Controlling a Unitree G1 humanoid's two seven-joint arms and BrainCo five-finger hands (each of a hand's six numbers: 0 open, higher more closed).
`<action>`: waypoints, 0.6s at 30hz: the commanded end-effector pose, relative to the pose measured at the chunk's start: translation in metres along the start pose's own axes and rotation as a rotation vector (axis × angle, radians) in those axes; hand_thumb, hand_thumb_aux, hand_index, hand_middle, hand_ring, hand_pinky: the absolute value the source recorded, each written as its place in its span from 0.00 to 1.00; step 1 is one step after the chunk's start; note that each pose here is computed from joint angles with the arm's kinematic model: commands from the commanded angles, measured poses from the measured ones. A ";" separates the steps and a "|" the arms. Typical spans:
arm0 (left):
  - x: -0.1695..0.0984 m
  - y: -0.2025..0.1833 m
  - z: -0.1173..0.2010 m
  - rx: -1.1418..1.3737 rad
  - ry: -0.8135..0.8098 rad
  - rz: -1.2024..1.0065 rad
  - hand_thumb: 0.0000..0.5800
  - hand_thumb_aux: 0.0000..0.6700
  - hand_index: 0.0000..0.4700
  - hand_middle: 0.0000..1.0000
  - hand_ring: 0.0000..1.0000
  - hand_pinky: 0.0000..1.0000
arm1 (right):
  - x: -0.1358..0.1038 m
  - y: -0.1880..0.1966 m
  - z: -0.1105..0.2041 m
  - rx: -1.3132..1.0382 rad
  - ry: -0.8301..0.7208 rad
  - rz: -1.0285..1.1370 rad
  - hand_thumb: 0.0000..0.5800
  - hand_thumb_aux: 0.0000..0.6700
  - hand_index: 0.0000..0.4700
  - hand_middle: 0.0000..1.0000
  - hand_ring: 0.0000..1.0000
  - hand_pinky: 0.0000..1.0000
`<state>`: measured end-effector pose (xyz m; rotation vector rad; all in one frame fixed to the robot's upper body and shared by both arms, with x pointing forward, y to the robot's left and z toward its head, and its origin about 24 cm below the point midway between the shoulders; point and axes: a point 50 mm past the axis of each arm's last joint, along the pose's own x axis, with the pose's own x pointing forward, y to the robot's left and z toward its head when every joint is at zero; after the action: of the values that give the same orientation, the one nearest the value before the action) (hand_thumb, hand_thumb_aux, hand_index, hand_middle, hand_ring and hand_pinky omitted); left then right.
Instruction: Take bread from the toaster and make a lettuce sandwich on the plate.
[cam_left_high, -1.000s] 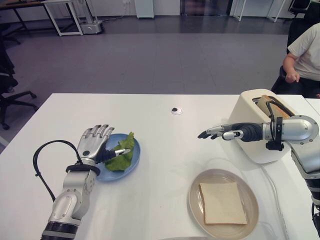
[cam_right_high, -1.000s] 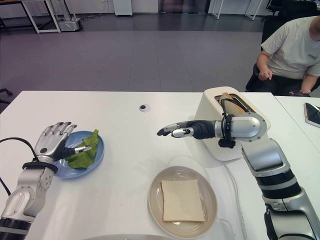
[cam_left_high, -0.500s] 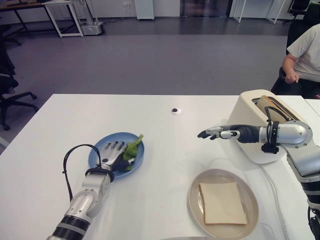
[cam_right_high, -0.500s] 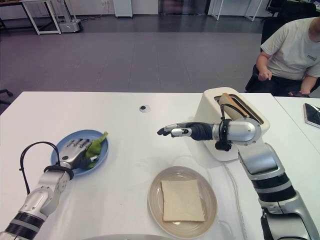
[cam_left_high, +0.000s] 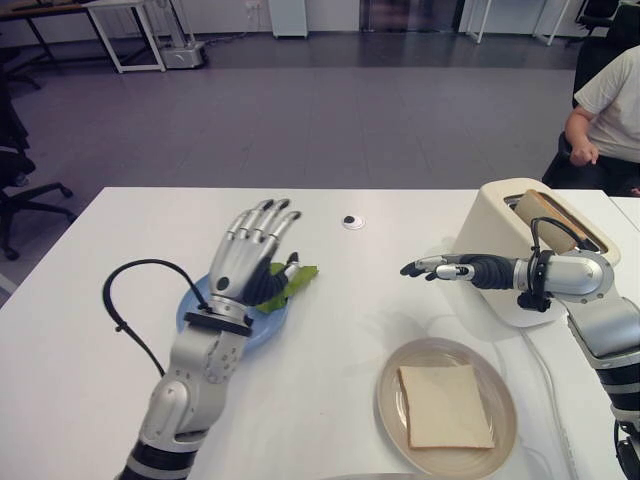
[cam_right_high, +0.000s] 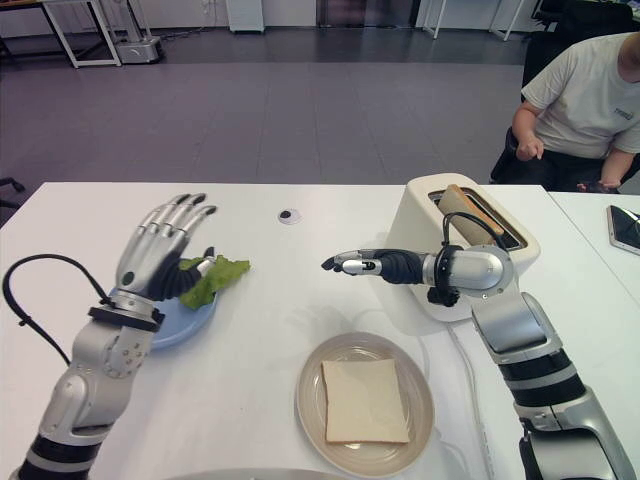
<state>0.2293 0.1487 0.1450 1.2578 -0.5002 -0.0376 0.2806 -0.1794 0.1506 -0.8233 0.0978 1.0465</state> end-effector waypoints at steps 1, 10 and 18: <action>-0.002 -0.020 0.003 0.086 0.004 -0.120 1.00 1.00 1.00 0.00 0.00 0.00 | 0.002 -0.003 0.001 -0.007 -0.001 -0.016 0.00 0.00 0.00 0.00 0.00 0.00; -0.014 -0.045 -0.074 0.253 0.291 -0.273 0.00 0.00 0.00 0.00 0.00 0.00 | 0.005 -0.002 -0.001 -0.002 -0.002 -0.020 0.00 0.00 0.00 0.00 0.00 0.00; -0.023 -0.075 -0.098 0.188 0.394 -0.374 0.00 0.00 0.00 0.00 0.00 0.00 | 0.009 0.000 -0.004 -0.008 0.006 -0.004 0.00 0.00 0.00 0.00 0.00 0.00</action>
<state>0.2627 0.2219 0.0523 1.4794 0.0602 -0.0431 0.2847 -0.1773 0.1440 -0.8136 0.0951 1.0336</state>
